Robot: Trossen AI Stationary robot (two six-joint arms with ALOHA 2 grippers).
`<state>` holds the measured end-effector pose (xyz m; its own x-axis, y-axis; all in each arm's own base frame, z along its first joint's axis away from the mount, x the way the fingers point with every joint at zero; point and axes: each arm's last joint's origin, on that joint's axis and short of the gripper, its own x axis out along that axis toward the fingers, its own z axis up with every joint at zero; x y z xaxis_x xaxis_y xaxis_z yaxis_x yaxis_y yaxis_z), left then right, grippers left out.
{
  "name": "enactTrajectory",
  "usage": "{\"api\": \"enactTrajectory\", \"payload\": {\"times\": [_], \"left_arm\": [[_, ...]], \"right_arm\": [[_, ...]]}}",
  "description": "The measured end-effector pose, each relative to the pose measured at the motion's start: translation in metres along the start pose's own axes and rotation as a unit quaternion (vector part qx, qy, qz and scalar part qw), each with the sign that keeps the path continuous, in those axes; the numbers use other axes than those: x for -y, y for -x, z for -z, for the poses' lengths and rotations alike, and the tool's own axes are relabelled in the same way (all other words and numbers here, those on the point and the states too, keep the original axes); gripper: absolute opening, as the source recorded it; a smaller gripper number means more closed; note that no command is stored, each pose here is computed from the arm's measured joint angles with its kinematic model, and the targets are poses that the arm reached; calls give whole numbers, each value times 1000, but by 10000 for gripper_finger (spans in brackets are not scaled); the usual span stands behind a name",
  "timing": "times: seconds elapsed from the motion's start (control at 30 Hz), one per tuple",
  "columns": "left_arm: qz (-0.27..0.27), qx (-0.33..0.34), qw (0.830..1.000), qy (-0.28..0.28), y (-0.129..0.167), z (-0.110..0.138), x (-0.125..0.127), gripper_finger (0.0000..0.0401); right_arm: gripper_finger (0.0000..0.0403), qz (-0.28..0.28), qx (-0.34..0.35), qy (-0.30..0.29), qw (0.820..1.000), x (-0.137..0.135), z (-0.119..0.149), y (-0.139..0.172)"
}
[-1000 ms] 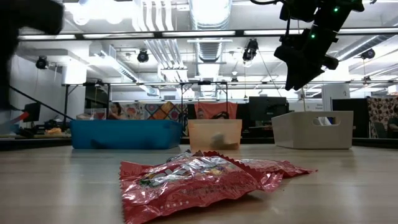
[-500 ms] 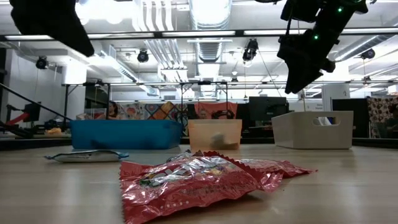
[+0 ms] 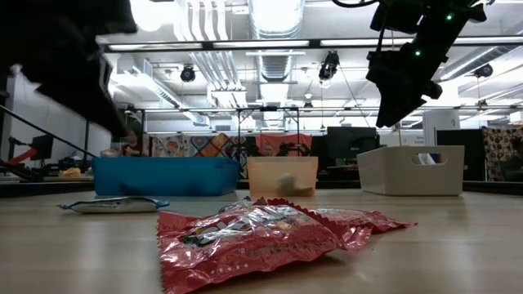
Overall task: Sort candy
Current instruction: Put the white chocolate bar into the orange bin
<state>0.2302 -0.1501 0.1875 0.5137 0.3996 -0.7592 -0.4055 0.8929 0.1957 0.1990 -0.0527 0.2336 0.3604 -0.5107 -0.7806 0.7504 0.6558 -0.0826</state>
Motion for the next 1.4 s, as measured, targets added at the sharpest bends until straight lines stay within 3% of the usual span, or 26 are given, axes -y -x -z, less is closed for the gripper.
{"api": "enactTrajectory", "payload": {"times": [0.27,0.4,0.63,0.73,0.9,1.2,1.4], "left_arm": [[96,62,992,46,-25,28,-2,37],[142,59,986,62,-34,39,-3,37],[120,79,989,40,-37,42,-7,37],[121,79,988,59,-36,40,-6,41],[115,53,990,55,-40,46,-7,83],[110,59,990,64,-48,53,-7,219],[125,65,987,76,-60,68,-10,234]], "right_arm": [[155,-1,2,3,1000,0,0,0],[155,-1,3,3,1000,0,-1,0],[155,-7,12,-3,1000,-1,-3,0],[155,-7,13,-7,1000,-1,-3,0],[155,-13,24,-16,1000,-3,-5,0],[155,-16,24,-18,999,-3,-5,0],[155,-16,24,-18,999,-3,-5,0]]}}
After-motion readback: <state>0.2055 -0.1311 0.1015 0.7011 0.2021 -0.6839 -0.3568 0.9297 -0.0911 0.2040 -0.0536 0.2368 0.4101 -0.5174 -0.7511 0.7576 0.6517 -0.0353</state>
